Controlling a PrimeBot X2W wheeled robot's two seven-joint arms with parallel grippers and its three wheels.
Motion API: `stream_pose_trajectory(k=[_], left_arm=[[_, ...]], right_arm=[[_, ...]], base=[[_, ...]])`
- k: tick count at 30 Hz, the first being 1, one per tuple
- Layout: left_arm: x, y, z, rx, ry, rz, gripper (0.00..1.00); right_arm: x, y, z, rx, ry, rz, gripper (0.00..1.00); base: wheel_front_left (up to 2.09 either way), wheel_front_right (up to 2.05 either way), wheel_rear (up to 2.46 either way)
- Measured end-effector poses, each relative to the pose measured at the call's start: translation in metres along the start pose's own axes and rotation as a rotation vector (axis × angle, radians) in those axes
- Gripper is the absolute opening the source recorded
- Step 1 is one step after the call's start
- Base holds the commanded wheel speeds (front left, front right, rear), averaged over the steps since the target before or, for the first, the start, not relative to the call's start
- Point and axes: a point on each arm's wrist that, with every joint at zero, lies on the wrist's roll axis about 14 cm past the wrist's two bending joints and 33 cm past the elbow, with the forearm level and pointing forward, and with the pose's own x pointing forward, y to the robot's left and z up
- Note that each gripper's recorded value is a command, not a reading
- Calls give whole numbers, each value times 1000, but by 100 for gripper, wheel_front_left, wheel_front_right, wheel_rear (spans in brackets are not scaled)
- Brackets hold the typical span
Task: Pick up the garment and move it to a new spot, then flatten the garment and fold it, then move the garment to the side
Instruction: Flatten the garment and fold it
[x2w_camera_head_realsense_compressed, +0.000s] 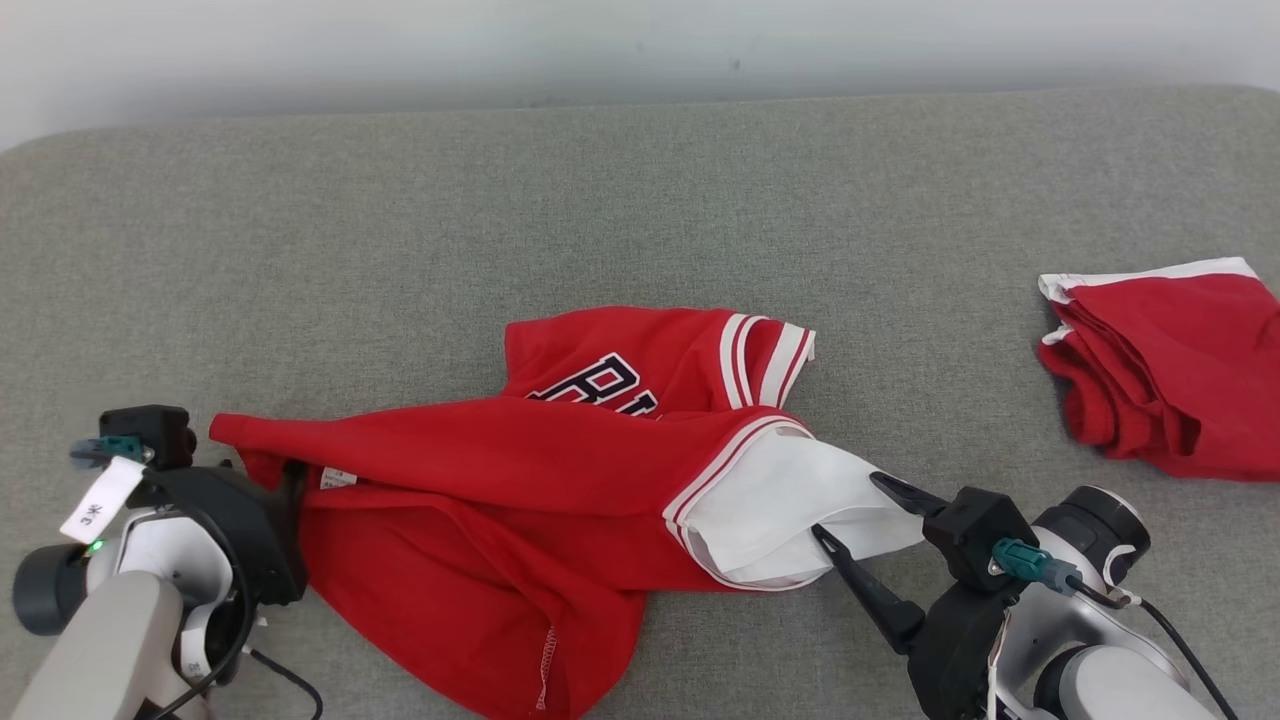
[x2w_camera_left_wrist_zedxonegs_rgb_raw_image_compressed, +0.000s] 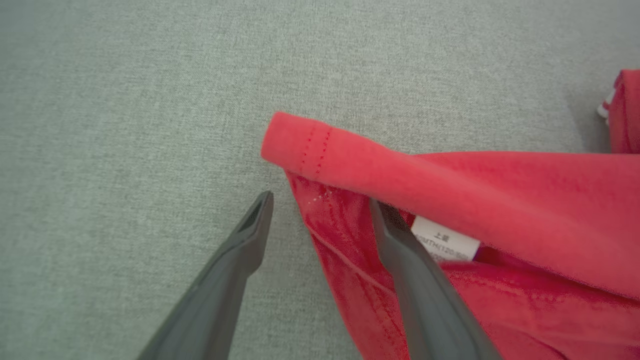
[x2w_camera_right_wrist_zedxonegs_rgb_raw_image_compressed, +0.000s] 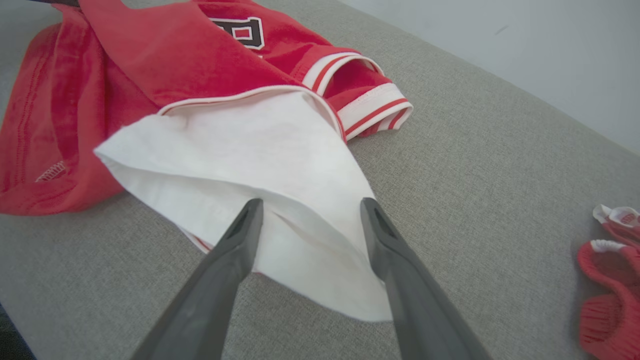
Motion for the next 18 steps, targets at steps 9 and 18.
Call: stream_pose_trajectory(k=[9, 18], left_arm=[[3, -12, -5, -11, 15, -30, 51], [5, -15, 4, -6, -15, -37, 40]], right_arm=[[1, 2, -6, 26, 25, 9, 100], [1, -8, -16, 81, 60, -26, 100]], base=[[0, 0, 0], [0, 0, 0]])
